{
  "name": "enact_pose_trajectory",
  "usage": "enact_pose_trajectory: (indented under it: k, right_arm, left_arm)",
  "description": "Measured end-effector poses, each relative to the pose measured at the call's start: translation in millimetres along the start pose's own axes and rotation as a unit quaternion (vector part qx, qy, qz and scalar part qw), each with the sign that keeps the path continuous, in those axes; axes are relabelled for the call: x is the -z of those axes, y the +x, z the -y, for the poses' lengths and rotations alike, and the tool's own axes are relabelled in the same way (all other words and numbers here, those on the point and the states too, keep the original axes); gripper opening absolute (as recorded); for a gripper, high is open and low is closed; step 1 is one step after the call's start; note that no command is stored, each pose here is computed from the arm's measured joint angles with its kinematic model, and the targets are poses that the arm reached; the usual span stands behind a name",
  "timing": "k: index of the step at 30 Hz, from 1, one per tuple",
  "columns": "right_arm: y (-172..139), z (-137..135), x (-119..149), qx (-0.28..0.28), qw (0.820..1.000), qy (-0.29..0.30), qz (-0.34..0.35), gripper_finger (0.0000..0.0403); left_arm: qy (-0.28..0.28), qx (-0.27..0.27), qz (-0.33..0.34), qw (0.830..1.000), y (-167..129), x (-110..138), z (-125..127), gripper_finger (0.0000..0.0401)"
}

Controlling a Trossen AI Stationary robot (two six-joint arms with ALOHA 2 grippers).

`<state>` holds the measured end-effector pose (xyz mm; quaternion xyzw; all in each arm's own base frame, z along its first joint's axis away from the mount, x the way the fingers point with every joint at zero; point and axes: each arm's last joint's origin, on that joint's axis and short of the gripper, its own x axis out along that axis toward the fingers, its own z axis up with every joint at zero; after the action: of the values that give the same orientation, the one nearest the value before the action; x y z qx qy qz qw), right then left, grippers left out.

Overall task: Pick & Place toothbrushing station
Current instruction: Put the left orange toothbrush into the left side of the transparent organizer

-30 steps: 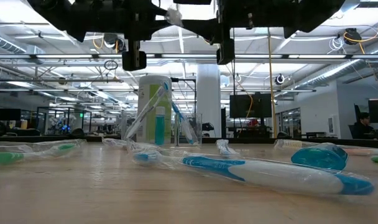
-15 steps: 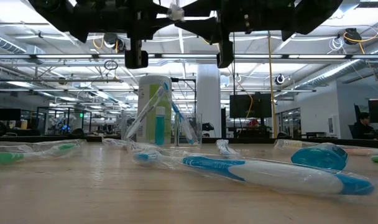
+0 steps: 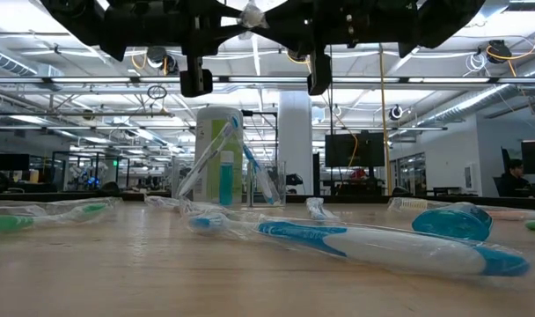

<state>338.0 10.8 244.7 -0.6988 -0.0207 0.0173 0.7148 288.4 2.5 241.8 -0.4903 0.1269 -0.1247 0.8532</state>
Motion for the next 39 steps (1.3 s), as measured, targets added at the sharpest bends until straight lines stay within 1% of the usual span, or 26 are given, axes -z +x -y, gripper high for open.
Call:
enact_pose_trajectory:
  k: [4,7,12,15,18,21,25,28,31,33,36,37,39]
  right_arm:
    - [0,-1,0,-0.003,1.0,-0.003,-0.001,0.0001]
    - [0,-1,0,-0.005,1.0,-0.003,-0.003,0.0001]
    - [0,-2,1,-0.009,1.0,-0.004,-0.021,0.0001]
    - [0,-3,1,-0.013,0.999,-0.004,-0.038,0.0001]
    - [0,-5,1,-0.022,0.999,-0.004,-0.038,0.0]
    - [0,-6,1,-0.029,0.999,-0.003,-0.041,0.0]
    - [0,-7,1,-0.035,0.998,-0.004,-0.046,0.0]
    - [0,-8,3,-0.037,0.997,-0.005,-0.072,0.0]
    - [-1,-8,1,-0.038,0.995,0.006,-0.092,0.0]
    - [-1,-9,-4,-0.039,0.995,0.007,-0.094,0.0]
    - [-1,-11,-14,-0.049,0.995,-0.013,-0.087,0.0]
    - [-1,-11,-17,-0.052,0.993,-0.025,-0.098,0.0]
    - [-3,-12,-22,-0.056,0.987,-0.045,-0.144,0.0]
  left_arm:
    - [0.019,-0.01,0.003,1.0,0,0,-2,0.0052]
    - [0.017,-0.017,0.007,1.0,-1,-1,-3,0.006]
    - [0.029,-0.027,0.009,0.999,-2,-4,-6,0.006]
    - [0.055,-0.029,0.012,0.998,-3,-5,-7,0.0064]
    - [0.091,-0.034,0.013,0.995,-4,-7,-9,0.0073]
    - [0.118,-0.036,0.012,0.992,-5,-9,-10,0.0087]
    - [0.13,-0.033,0.01,0.991,-7,-12,-12,0.0114]
    - [0.134,-0.036,0.015,0.99,-8,-14,-13,0.0136]
    - [0.16,-0.041,0.018,0.986,-9,-17,-15,0.0154]
    - [0.169,-0.049,0.018,0.984,-11,-19,-18,0.0162]
    - [0.167,-0.066,0.016,0.984,-14,-22,-23,0.0167]
    - [0.166,-0.07,0.015,0.984,-15,-23,-25,0.0168]
    - [0.162,-0.077,0.013,0.984,-17,-24,-27,0.0168]
